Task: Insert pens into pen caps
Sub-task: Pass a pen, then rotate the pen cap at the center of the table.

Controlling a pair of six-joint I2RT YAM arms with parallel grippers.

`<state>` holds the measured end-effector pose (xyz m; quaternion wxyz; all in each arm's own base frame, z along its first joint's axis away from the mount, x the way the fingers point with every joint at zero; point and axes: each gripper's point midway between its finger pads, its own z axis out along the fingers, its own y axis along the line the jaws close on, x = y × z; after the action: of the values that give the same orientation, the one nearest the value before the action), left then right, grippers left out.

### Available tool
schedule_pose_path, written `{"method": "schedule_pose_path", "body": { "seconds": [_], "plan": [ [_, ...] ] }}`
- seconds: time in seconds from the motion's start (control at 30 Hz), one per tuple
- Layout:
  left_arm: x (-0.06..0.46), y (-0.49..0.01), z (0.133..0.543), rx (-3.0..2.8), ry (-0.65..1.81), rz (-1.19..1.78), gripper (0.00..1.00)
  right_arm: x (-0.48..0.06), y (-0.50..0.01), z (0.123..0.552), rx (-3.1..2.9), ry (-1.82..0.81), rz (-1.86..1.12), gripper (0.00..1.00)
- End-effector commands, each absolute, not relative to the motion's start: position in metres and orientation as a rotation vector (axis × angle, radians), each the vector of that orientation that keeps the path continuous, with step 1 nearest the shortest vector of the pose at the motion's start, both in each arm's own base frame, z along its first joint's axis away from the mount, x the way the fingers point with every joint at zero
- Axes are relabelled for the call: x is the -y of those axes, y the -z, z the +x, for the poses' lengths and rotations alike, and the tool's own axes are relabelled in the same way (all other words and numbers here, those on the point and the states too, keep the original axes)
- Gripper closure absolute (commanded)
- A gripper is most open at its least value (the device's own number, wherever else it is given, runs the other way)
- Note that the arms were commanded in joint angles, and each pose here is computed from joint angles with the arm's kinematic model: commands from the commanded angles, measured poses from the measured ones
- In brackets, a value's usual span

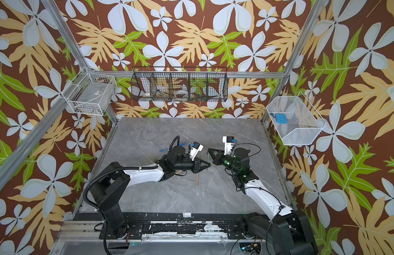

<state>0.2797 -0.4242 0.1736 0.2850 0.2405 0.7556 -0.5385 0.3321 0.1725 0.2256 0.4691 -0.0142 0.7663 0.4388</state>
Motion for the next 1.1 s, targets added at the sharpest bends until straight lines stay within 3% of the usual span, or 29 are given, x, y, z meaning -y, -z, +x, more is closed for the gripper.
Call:
{"method": "schedule_pose_path", "body": {
  "seconds": [0.0,0.13,0.27,0.53,1.07],
  "plan": [
    [0.424,-0.187,0.28,-1.947,1.391,0.701,0.92,-0.166,-0.225,0.336,-1.9,-1.006,-0.029,0.92],
    [0.415,-0.179,0.288,-1.985,1.276,0.685,0.93,-0.156,-0.236,0.341,-1.938,-0.878,-0.049,0.66],
    [0.401,-0.179,0.292,-1.985,1.179,0.656,0.95,-0.14,-0.241,0.351,-2.058,-0.698,-0.032,0.54],
    [0.37,-0.185,0.288,-1.976,1.07,0.618,0.98,-0.127,-0.224,0.384,-2.207,-0.459,-0.081,0.47],
    [0.311,-0.226,0.269,-1.887,0.932,0.555,0.96,-0.162,-0.063,0.499,-2.625,-0.376,-0.266,0.46]
  ]
}}
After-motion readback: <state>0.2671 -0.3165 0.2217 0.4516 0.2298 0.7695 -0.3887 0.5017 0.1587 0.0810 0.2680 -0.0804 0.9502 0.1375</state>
